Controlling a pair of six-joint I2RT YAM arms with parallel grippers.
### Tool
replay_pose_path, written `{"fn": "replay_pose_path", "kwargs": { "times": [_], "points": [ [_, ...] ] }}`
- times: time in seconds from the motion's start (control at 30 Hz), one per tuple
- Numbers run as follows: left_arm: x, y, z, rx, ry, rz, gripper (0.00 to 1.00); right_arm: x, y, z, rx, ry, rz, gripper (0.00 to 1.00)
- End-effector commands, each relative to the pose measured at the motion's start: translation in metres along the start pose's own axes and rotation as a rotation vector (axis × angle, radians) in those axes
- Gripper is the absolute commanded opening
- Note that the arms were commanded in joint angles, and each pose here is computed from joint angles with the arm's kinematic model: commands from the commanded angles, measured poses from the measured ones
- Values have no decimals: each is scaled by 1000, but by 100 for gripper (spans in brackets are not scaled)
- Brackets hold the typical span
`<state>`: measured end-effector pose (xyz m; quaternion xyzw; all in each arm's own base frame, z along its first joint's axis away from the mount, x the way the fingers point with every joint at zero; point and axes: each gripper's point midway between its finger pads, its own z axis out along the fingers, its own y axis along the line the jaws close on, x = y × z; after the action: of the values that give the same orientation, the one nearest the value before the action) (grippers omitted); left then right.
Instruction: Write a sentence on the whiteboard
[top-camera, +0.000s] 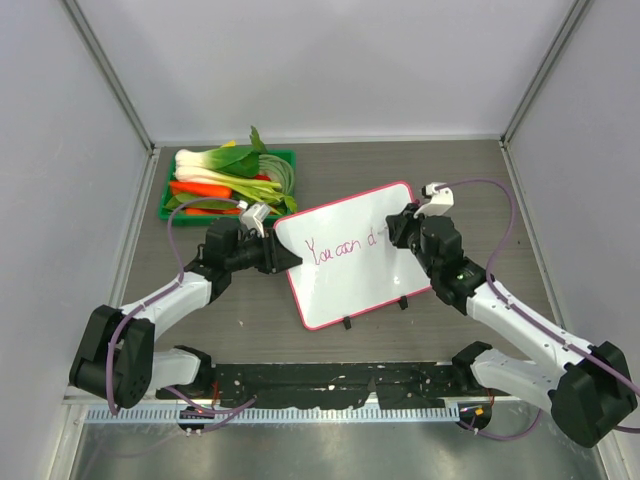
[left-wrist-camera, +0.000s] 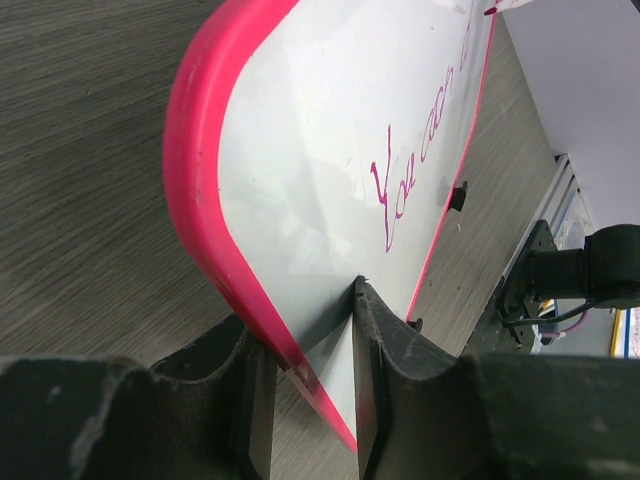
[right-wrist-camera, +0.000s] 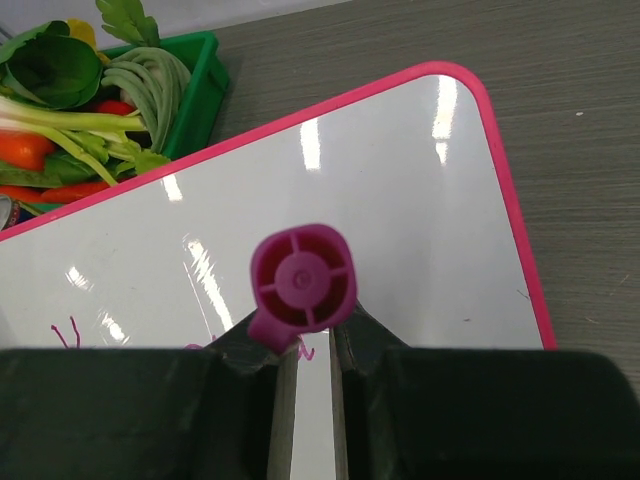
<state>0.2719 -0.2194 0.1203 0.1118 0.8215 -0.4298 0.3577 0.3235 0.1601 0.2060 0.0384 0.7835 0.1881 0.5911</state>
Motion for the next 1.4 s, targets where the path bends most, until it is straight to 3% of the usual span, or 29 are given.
{"fn": "replay_pose_path", "kwargs": {
  "times": [0.0, 0.7, 1.37],
  "points": [
    [15, 64, -4, -264, 16, 117, 0, -27, 9, 3, -12, -70, 3, 1],
    [16, 64, -3, -259, 20, 117, 0, -9, 12, 12, -31, -6, -15, 1],
    [17, 64, -4, -256, 22, 117, 0, 22, -10, -7, 12, 64, -30, 1]
  ]
}}
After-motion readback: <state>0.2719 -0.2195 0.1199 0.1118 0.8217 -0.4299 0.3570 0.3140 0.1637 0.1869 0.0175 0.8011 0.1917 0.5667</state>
